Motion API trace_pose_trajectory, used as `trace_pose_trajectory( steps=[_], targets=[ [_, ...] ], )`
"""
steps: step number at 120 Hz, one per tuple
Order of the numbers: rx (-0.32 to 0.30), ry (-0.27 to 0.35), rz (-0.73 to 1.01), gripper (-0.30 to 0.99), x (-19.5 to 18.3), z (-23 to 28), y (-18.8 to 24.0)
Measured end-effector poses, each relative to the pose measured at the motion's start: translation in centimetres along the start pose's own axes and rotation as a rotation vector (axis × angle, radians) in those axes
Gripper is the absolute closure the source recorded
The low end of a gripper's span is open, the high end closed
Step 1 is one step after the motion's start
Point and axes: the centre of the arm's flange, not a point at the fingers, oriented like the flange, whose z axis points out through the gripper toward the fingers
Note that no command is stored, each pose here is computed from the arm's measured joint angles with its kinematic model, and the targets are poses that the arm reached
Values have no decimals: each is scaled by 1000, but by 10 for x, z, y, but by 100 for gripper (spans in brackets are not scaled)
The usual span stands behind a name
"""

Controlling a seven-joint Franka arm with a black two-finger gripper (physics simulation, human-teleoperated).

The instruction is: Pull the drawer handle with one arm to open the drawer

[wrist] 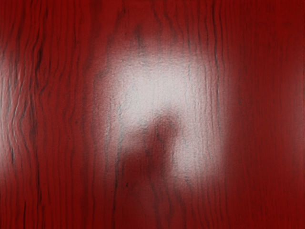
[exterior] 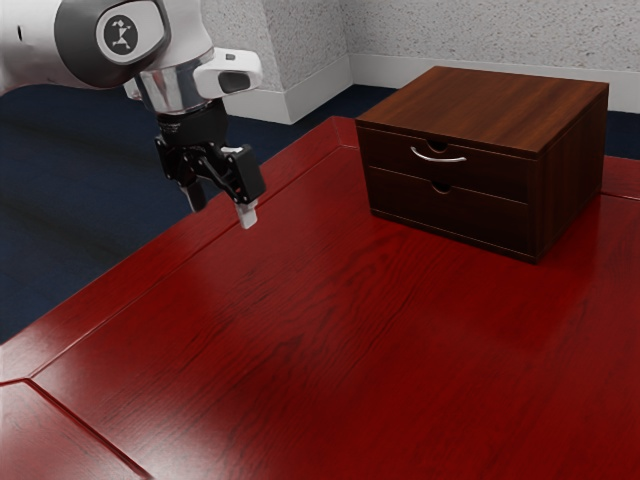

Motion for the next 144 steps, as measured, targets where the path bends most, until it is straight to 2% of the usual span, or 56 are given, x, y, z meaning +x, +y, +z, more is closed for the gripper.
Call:
trace_pose_trajectory(
  steps=[23,26,34,40,53,74,90,103,121,144],
  targets=[
    [-24,0,-23,0,0,2,-13],
    [-22,22,-20,0,-2,-9,-14],
    [-12,127,17,0,-18,-59,-12],
    [0,205,95,0,-28,-91,-9],
    [26,307,337,0,-52,-132,8],
    [56,380,775,0,-59,-149,43],
    [60,352,1026,0,-22,-115,68],
    [54,333,1146,0,36,-59,68],
    [56,369,1309,0,89,-5,91],
    [87,395,1437,1,141,48,83]
  ],
)
